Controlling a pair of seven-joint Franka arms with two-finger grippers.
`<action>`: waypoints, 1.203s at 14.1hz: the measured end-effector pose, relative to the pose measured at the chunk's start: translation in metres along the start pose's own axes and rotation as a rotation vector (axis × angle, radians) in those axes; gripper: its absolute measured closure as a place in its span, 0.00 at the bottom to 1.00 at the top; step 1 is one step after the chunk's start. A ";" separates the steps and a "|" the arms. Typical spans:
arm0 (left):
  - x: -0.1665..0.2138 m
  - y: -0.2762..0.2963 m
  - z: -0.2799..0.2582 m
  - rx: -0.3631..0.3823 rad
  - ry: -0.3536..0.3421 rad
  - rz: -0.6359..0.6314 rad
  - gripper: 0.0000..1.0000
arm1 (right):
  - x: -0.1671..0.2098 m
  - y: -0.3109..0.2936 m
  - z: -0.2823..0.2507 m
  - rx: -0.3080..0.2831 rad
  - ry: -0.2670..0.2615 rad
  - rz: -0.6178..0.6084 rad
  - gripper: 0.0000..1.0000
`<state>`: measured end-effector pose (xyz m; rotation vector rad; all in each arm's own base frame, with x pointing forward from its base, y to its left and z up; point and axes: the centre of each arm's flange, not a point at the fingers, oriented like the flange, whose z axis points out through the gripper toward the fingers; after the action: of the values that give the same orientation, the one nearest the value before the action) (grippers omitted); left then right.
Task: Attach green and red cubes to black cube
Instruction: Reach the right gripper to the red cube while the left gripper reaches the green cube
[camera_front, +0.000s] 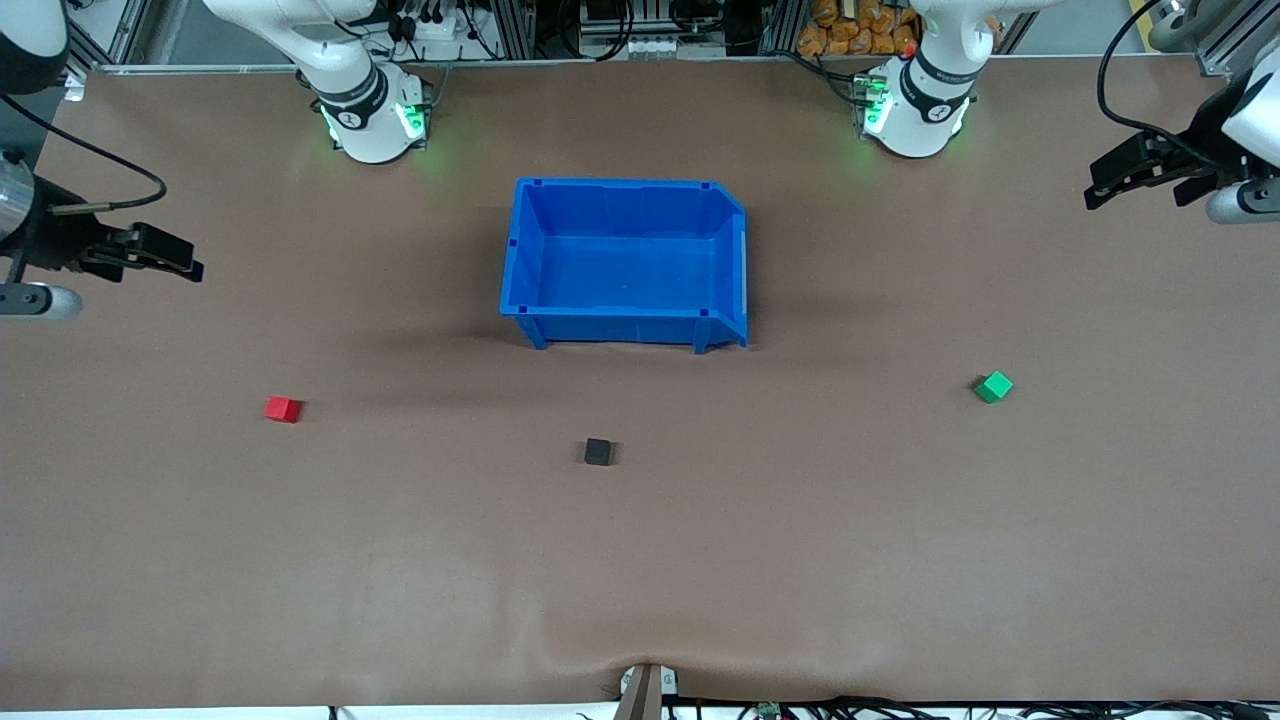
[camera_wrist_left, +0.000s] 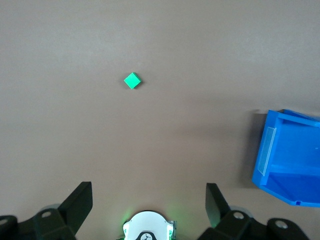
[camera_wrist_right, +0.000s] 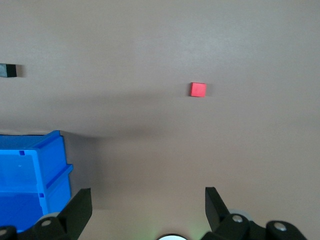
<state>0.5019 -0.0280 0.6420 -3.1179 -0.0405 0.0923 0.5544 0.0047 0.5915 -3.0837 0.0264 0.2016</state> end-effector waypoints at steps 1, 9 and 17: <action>0.001 0.000 0.003 0.000 -0.006 0.000 0.00 | 0.000 -0.007 0.001 -0.001 0.000 -0.012 0.00; 0.014 -0.007 0.042 -0.002 -0.019 -0.015 0.00 | 0.022 -0.072 0.031 -0.015 0.017 -0.127 0.00; 0.034 -0.048 0.120 -0.011 -0.063 -0.093 0.00 | 0.060 -0.037 0.084 -0.021 -0.027 -0.083 0.00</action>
<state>0.5270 0.0230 0.5211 -3.1171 -0.1870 0.1883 0.6035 0.0450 0.5027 -3.0944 -0.1053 0.2412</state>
